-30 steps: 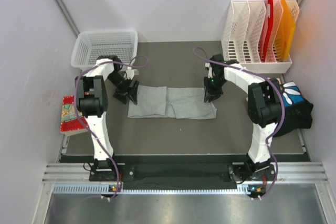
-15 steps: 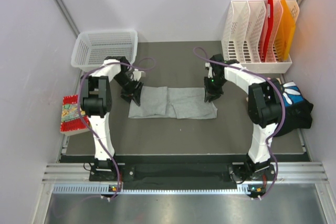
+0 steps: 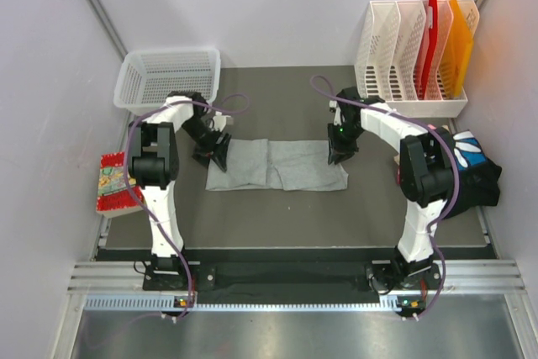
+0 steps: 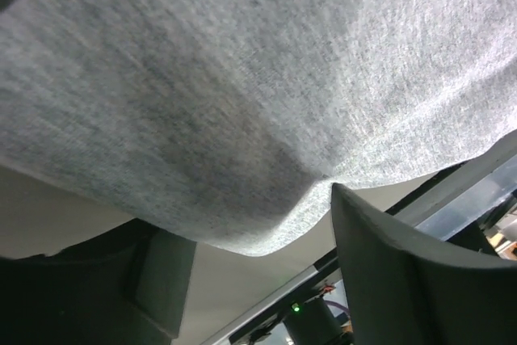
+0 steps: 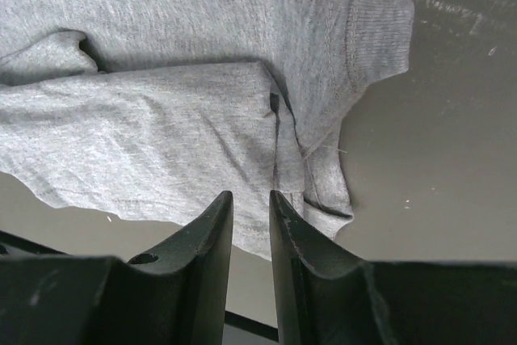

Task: Fold and stack the t-shirts
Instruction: Fold the tshirt

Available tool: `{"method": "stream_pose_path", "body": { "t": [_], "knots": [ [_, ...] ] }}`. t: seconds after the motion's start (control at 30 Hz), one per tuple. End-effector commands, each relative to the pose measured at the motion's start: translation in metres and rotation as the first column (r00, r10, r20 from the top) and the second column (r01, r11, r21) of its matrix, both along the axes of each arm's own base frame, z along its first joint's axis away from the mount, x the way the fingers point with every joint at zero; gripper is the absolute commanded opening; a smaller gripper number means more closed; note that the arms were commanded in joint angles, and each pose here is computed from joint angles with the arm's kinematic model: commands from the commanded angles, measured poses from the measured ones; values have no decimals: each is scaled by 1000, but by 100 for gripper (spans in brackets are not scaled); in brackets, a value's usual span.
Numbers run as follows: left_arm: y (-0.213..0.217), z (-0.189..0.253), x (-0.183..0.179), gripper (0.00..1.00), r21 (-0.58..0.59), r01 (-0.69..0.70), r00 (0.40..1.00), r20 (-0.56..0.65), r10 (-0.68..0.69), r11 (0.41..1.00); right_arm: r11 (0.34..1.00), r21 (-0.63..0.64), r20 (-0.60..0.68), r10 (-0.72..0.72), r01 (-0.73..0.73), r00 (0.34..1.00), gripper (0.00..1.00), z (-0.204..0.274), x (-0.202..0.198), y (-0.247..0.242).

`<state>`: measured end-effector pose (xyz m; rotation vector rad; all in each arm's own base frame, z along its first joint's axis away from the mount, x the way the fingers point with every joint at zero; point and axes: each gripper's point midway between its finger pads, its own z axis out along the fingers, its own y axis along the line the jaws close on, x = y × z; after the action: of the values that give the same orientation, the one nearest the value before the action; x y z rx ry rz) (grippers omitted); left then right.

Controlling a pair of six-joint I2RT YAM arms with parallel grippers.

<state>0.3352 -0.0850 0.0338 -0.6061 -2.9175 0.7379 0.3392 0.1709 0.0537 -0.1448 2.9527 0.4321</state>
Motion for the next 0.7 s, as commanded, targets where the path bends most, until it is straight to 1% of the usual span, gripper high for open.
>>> {"method": "stream_pose_path", "body": {
  "t": [0.0,0.07,0.1,0.13,0.17,0.3,0.4,0.43,0.5,0.53,0.6,0.63,0.67],
  "knots": [
    [-8,8,3,52,-55,1,1000,3,-1,998,1000,20,67,17,-18,998,25,19,4,6],
    [-10,7,4,32,-72,0,1000,-5,-1,997,1000,21,72,17,-18,997,25,20,6,5],
    [-11,7,5,14,-74,-1,1000,-5,1,997,1000,20,73,16,-18,997,25,21,6,5],
    [-11,7,5,3,-76,-4,1000,-5,4,997,1000,19,73,19,-21,997,25,21,5,6],
    [-11,7,6,0,-74,-5,1000,-4,5,997,1000,21,72,17,-18,997,25,21,6,5],
    [-8,11,6,0,-52,-7,1000,0,7,999,1000,22,74,17,-18,997,25,22,6,6],
    [2,23,2,0,-14,25,1000,18,-25,1000,1000,20,72,20,-21,997,25,22,5,5],
    [15,31,1,0,30,29,999,40,-30,999,1000,20,74,21,-23,997,25,22,5,5],
    [35,39,-6,0,79,61,997,43,-64,995,1000,21,80,21,-22,997,25,23,5,5],
    [61,43,-7,0,144,45,997,56,-54,988,1000,22,79,19,-21,997,25,22,4,5],
    [88,48,-15,0,201,73,996,43,-84,977,999,31,87,21,-24,996,25,24,5,7],
    [110,51,-17,0,244,55,997,39,-67,968,999,31,85,18,-21,996,25,23,5,6],
    [120,58,-15,0,261,48,997,51,-64,964,999,34,84,19,-21,996,25,23,4,7]
  ]
}}
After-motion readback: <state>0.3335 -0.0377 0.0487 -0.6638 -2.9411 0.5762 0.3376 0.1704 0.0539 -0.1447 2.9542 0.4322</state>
